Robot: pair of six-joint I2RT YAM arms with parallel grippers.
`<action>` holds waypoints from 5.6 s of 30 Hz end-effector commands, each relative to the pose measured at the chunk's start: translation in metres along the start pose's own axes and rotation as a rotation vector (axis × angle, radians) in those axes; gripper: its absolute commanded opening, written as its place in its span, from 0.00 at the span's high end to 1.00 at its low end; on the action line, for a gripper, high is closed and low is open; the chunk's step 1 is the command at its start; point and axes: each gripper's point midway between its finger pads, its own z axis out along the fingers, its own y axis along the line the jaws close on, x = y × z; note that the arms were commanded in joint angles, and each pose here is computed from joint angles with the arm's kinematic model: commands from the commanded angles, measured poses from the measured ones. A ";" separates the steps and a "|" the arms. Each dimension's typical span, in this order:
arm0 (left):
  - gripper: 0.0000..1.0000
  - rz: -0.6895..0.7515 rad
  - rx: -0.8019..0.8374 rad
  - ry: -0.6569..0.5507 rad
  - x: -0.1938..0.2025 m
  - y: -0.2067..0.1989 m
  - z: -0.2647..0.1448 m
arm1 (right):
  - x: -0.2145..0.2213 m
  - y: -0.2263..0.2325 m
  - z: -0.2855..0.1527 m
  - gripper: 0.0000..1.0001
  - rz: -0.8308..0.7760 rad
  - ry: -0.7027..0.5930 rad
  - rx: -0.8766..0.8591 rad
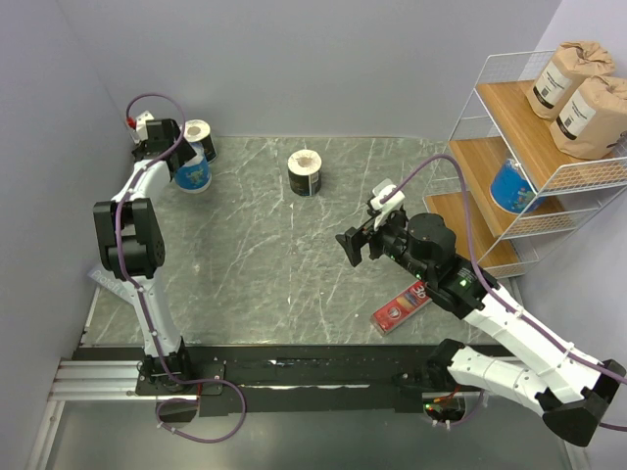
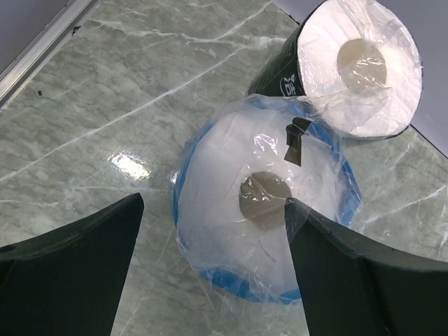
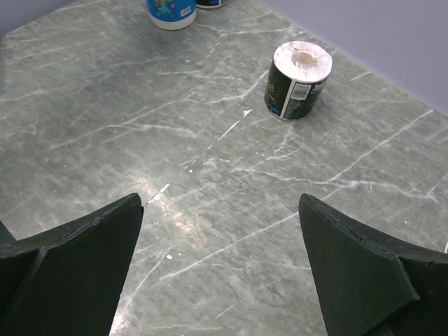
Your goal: Place and organize the paper towels onto the shelf
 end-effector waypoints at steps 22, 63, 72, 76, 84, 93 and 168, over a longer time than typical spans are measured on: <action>0.30 0.013 0.029 0.057 0.015 -0.004 0.009 | -0.022 -0.002 0.005 0.00 -0.008 -0.060 0.012; 0.26 0.057 0.385 0.297 0.136 -0.040 -0.240 | 0.063 0.019 0.061 0.32 0.369 0.132 0.005; 0.25 -0.013 0.350 0.362 0.163 -0.047 -0.207 | 0.091 0.001 0.128 0.50 0.585 0.234 0.049; 0.26 -0.031 0.375 0.416 0.182 -0.054 -0.197 | 0.103 -0.003 0.156 0.55 0.637 0.272 0.058; 0.25 -0.059 0.372 0.440 0.198 -0.053 -0.187 | 0.128 0.002 0.191 0.59 0.718 0.348 0.066; 0.25 -0.060 0.365 0.470 0.216 -0.050 -0.179 | 0.144 0.014 0.216 0.61 0.793 0.385 0.030; 0.04 0.037 0.239 -0.293 0.029 0.061 -0.352 | 0.117 0.093 0.215 0.25 -0.042 0.614 -0.119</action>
